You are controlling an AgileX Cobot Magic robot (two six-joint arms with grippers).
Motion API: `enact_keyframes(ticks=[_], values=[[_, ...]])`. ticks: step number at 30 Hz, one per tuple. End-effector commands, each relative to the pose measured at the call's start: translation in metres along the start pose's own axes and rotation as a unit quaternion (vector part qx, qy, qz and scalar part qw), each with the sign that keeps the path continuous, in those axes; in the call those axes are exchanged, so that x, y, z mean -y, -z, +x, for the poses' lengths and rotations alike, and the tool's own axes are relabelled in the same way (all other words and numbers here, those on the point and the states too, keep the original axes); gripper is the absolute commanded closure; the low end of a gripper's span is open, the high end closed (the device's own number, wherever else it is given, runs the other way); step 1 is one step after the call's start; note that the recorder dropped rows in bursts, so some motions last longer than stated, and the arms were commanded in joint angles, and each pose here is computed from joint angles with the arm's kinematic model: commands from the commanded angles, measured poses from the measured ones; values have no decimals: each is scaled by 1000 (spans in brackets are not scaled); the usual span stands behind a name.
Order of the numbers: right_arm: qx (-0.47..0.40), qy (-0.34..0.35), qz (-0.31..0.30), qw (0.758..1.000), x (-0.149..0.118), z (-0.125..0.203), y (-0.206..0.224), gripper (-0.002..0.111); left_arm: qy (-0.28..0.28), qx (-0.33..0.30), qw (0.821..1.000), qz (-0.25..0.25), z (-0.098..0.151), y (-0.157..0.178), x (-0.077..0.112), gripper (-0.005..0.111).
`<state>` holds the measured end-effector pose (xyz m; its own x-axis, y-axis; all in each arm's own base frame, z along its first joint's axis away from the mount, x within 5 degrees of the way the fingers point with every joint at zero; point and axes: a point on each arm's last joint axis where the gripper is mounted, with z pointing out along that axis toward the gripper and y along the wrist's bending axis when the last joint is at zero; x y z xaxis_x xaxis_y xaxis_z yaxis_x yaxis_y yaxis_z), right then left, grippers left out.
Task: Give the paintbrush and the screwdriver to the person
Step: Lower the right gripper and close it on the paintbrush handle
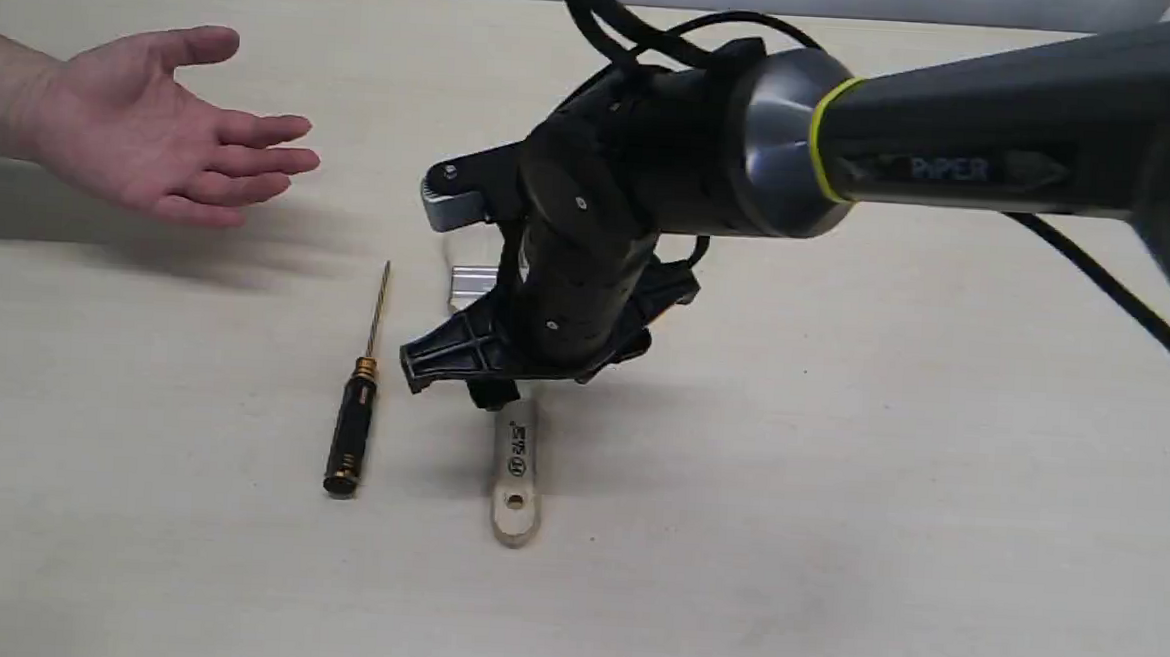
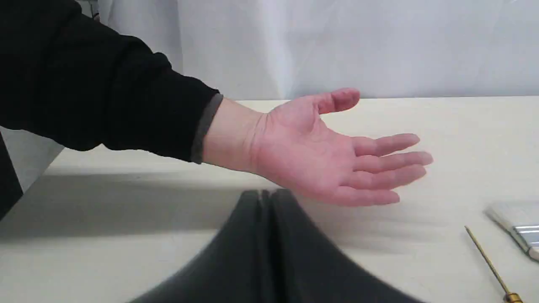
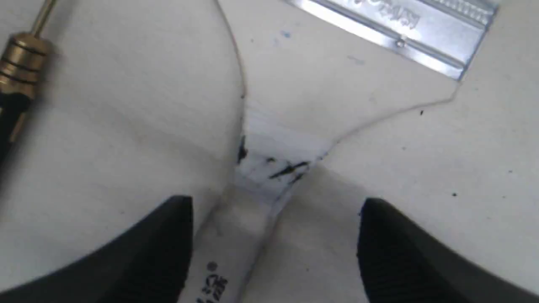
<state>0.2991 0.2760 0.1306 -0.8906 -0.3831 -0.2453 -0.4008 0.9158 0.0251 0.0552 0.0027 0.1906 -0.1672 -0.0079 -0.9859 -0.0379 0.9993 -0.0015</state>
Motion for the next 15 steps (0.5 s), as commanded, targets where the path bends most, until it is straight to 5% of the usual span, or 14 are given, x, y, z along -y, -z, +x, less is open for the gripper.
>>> enact_keyframes(ticks=[1,8,15], values=[[10,-1,-10,1000,-3,-3,-10,48,1,3,1000,4,0,0,1,107],[2,-24,-12,1000,-3,0,-34,51,1,3,1000,4,0,0,1,107],[-32,-5,30,999,8,6,-47,95,1,3,1000,4,0,0,1,107]])
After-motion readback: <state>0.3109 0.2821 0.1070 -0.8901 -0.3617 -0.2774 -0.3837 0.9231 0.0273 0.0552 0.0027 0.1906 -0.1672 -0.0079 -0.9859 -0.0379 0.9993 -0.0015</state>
